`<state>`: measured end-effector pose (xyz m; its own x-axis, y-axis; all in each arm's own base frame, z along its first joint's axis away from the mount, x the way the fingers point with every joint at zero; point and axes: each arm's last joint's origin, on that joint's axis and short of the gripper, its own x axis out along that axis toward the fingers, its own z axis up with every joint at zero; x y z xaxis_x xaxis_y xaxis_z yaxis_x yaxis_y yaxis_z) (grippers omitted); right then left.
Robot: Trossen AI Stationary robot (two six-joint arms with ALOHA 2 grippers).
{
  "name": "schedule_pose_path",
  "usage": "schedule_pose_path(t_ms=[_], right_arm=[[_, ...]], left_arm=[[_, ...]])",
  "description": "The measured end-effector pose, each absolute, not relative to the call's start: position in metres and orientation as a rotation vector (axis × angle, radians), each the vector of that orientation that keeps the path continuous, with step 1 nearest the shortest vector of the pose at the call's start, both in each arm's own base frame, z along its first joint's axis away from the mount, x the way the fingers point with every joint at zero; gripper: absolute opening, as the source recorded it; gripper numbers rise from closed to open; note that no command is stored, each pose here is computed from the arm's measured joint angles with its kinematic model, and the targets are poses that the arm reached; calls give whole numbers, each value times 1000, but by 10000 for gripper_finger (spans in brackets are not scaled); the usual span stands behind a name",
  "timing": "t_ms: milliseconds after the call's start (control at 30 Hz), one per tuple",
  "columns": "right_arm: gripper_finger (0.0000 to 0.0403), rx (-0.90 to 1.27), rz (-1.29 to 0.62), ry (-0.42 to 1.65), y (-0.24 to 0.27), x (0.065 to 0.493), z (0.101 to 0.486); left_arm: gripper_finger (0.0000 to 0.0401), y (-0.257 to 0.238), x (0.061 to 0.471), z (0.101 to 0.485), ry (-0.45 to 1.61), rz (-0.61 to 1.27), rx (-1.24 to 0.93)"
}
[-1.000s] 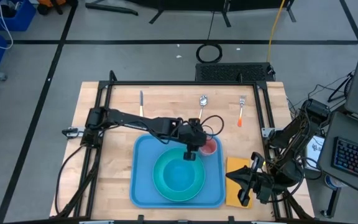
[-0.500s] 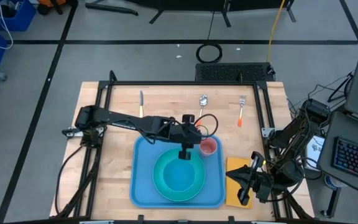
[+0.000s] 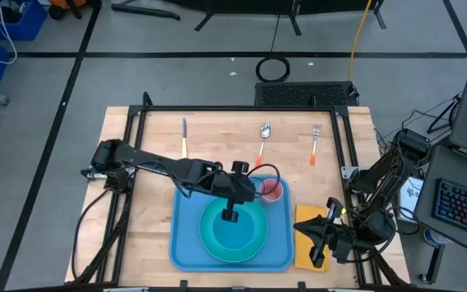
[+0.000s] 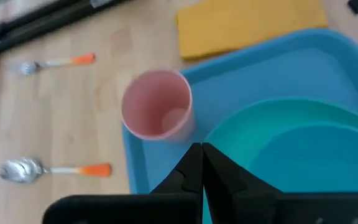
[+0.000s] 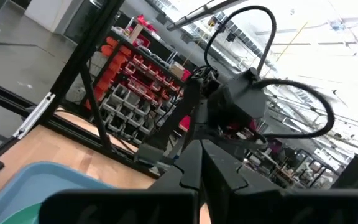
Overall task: Set up tray
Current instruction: Put the yellow napkin on the blue tray at the left of the light blue plate
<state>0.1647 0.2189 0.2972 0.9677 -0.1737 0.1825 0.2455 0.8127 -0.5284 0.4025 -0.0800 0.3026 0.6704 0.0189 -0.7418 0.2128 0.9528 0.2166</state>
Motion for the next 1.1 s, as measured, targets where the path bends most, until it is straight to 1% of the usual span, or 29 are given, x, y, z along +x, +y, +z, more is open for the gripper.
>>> schedule_pose_path(t_ms=[300, 367, 433, 567, 700, 867, 967, 1100], right_arm=[[0, -581, -211, -110, 220, 166, 293], [0, -582, -211, -110, 220, 166, 293], [0, -589, -210, -104, 221, 166, 292], [0, -591, -243, -74, 220, 166, 291], [0, -576, -235, -68, 220, 166, 289], [0, -528, -246, -53, 218, 172, 285], [0, -534, -265, -35, 214, 178, 283], [0, -516, -294, -12, 208, 186, 279]], left_arm=[[2, -81, 400, 295, 862, -170, 271], [2, -79, 394, 296, 852, -173, 271], [2, -75, 386, 303, 786, -166, 260], [1, -64, 356, 311, 646, -171, 211], [1, -56, 313, 316, 515, -147, 168], [1, -51, 264, 311, 381, -145, 133], [1, -49, 244, 312, 284, -141, 117], [1, -48, 223, 305, 256, -154, 117]])
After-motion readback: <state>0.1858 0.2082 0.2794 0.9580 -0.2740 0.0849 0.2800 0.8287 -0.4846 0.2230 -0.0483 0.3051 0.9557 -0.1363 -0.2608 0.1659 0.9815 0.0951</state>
